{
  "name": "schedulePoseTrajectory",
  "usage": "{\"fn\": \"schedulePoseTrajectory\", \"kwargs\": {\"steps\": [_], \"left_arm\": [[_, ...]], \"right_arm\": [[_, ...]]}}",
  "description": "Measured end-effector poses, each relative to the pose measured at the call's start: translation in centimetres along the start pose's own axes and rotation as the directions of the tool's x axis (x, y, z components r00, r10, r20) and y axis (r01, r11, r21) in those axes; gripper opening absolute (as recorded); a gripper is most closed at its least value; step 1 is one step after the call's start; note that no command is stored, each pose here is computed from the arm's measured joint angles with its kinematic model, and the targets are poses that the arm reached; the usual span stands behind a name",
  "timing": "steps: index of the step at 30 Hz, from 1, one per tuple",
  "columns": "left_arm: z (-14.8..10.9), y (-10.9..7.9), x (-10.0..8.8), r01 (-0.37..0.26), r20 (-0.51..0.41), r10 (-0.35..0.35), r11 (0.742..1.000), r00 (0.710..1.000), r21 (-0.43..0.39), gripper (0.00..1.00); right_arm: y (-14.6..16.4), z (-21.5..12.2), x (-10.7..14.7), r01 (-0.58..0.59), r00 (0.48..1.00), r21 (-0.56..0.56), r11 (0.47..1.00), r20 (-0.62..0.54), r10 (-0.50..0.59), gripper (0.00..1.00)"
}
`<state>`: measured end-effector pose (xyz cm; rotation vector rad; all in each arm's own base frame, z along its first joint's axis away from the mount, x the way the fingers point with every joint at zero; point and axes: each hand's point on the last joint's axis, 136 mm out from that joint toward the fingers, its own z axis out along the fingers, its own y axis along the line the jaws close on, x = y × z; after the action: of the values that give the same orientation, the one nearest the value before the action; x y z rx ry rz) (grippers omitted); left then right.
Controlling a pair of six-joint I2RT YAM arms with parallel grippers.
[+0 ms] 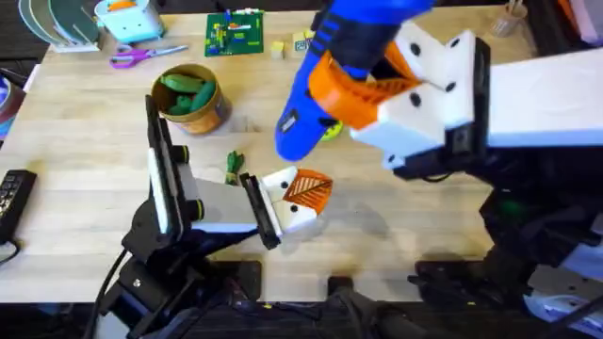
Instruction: Pick up the gripper from the table and insert it into the empty holder that is missing its gripper. Then pick up a screw, insert it into the mounting hole, and use the screwdriver to tighten it. Finally, clean up the table by picking up the vegetable and placing it into the bucket.
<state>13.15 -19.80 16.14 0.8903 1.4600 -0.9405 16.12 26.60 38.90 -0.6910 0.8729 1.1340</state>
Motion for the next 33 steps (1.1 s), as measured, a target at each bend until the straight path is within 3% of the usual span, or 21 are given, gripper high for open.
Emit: {"fn": "schedulePoseTrajectory", "kwargs": {"steps": [3, 6, 9, 12, 16, 18, 23, 27, 33], "left_arm": [[0.0, 0.0, 0.0, 0.0, 0.0, 0.0, 1.0, 1.0, 0.0, 0.005], [0.0, 0.0, 0.0, 0.0, 0.0, 0.0, 1.0, 1.0, 0.0, 0.005], [0.0, 0.0, 0.0, 0.0, 0.0, 0.0, 1.0, 1.0, 0.0, 0.005], [0.0, 0.0, 0.0, 0.0, 0.0, 0.0, 1.0, 1.0, 0.0, 0.005], [0.0, 0.0, 0.0, 0.0, 0.0, 0.0, 1.0, 1.0, 0.0, 0.005], [0.0, 0.0, 0.0, 0.0, 0.0, 0.0, 1.0, 1.0, 0.0, 0.005], [0.0, 0.0, 0.0, 0.0, 0.0, 0.0, 1.0, 1.0, 0.0, 0.005], [0.0, 0.0, 0.0, 0.0, 0.0, 0.0, 1.0, 1.0, 0.0, 0.005], [0.0, 0.0, 0.0, 0.0, 0.0, 0.0, 1.0, 1.0, 0.0, 0.005]], "right_arm": [[-3.4, -1.0, 2.7, 0.066, 0.99, 0.104, 0.992, -0.129, -0.053, 0.024], [-8.6, -3.6, 6.7, 0.175, 0.939, 0.238, 0.955, -0.331, -0.09, 0.024], [-13.7, -7.1, 9.6, 0.346, 0.829, 0.302, 0.888, -0.542, -0.139, 0.023], [-18.2, -10.1, 10.7, 0.525, 0.68, 0.284, 0.803, -0.707, -0.194, 0.023], [-22.9, -12.5, 11.3, 0.722, 0.446, 0.153, 0.675, -0.849, -0.285, 0.023], [-24.5, -13.7, 12.6, 0.781, 0.3, 0.035, 0.624, -0.897, -0.325, 0.023], [-25.8, -17.4, 19.3, 0.741, 0.004, -0.254, 0.622, -0.924, -0.383, 0.023], [-25.5, -20.3, 23.4, 0.645, -0.134, -0.401, 0.65, -0.897, -0.42, 0.023], [-25.4, -22.6, 26.6, 0.564, -0.229, -0.5, 0.657, -0.859, -0.458, 0.023]]}}
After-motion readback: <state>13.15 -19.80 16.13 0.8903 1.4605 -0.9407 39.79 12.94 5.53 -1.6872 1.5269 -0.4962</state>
